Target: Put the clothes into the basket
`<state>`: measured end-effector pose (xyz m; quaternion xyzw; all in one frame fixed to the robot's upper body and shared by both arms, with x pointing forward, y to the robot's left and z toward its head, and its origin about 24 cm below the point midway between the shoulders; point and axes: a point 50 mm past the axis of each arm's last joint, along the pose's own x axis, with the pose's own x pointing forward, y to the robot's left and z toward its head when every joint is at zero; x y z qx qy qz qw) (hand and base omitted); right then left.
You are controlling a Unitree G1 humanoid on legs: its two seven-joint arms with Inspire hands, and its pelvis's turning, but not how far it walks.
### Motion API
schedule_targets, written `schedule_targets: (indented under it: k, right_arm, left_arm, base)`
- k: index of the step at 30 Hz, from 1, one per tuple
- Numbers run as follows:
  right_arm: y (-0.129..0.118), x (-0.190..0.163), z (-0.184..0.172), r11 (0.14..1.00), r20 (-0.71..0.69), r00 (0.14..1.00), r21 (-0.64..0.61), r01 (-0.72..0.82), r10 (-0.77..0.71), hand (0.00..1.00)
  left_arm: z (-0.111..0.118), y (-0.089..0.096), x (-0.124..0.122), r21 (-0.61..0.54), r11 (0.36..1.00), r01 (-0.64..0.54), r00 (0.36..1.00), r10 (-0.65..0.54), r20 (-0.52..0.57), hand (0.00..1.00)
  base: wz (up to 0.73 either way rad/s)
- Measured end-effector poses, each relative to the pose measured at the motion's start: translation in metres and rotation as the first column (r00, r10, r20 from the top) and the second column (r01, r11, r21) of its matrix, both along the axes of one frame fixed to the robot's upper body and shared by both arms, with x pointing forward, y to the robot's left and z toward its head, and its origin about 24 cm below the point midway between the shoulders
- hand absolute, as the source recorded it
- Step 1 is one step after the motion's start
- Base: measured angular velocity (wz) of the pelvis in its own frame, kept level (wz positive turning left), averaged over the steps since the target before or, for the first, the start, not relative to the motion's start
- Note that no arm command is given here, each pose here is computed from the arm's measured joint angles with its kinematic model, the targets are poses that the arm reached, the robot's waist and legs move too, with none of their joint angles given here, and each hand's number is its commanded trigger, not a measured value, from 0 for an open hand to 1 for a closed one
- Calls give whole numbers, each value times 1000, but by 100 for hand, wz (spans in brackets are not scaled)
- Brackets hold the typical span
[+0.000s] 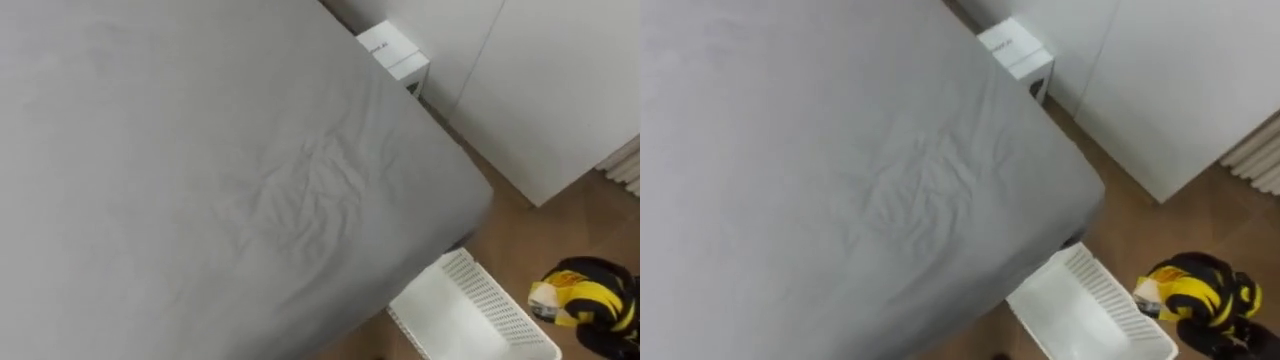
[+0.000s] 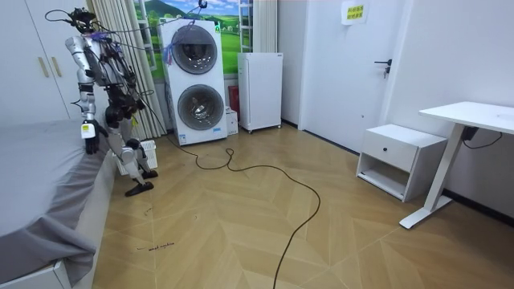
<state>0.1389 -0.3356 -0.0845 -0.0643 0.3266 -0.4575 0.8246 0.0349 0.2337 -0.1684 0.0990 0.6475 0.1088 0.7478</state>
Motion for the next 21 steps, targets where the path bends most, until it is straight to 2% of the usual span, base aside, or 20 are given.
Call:
schedule_targets:
  k: [6, 14, 15, 16, 17, 21]
  right_arm:
    - [-9, 9, -1, 999, -53, 998, -7, -46, 46, 100]
    - [-3, 16, -6, 995, -90, 991, 19, -96, 97, 100]
    - [-2, 17, -6, 995, -93, 991, 22, -93, 95, 91]
    - [-2, 17, -7, 996, -97, 991, 25, -91, 93, 19]
    - [-1, 17, -8, 996, -102, 991, 30, -89, 92, 0]
    - [2, 13, -13, 994, -122, 988, 53, -93, 99, 0]
  left_arm:
    - [-1, -5, 6, -15, 1000, 19, 1000, -19, 1, 0]
    - [-1, -9, 14, -21, 998, 61, 998, -61, 9, 0]
    - [-1, -9, 16, -20, 998, 63, 998, -63, 13, 0]
    - [-1, -9, 17, -20, 998, 64, 998, -64, 15, 0]
    - [-1, -9, 19, -20, 998, 65, 998, -65, 20, 0]
    - [-1, -11, 21, -5, 996, 94, 995, -94, 21, 0]
  base:
    - [-4]
    - [3]
    - [0]
    - [0]
    - [4]
    - [7]
